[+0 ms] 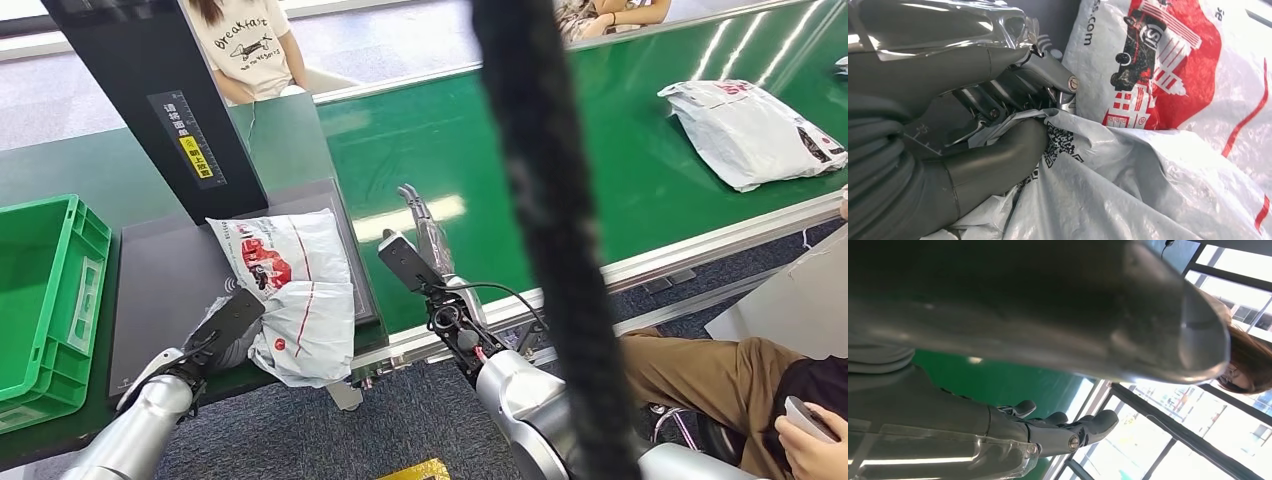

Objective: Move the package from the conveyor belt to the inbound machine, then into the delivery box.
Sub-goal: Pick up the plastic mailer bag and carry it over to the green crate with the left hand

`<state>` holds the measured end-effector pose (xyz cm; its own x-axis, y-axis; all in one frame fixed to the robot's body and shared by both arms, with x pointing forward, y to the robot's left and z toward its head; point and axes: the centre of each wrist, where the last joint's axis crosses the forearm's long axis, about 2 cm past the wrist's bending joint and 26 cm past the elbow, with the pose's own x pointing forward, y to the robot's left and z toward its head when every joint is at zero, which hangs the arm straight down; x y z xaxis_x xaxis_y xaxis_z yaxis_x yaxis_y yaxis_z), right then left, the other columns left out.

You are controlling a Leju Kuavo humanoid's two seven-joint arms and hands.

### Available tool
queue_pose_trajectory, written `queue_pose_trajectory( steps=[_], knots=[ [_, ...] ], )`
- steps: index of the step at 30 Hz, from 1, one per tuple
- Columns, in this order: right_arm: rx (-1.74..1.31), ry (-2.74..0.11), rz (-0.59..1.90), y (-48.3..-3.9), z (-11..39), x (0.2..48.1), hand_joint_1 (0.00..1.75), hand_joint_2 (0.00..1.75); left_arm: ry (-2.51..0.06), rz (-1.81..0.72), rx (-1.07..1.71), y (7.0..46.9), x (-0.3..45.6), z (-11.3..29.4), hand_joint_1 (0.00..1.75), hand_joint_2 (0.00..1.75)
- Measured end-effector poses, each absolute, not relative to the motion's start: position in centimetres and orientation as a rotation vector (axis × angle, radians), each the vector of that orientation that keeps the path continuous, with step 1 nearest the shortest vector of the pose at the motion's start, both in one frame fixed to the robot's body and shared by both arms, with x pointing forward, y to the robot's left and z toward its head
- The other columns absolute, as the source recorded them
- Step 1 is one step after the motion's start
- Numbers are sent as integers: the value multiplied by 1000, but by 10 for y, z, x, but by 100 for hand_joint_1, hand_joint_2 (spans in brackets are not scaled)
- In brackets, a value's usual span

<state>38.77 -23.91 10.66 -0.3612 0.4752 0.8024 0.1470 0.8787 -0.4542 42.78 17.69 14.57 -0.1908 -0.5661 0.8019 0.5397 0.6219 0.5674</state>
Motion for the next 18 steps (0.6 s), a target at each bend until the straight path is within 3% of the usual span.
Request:
queue_pose_trajectory(
  steps=[12,18],
  knots=[
    [-462,-1934,366,-242,103,384,0,0,-1483,-947,79,191,433,148,175,175],
    [-463,-1925,366,-247,93,374,0,0,-1546,-875,231,220,459,185,175,175]
  ],
)
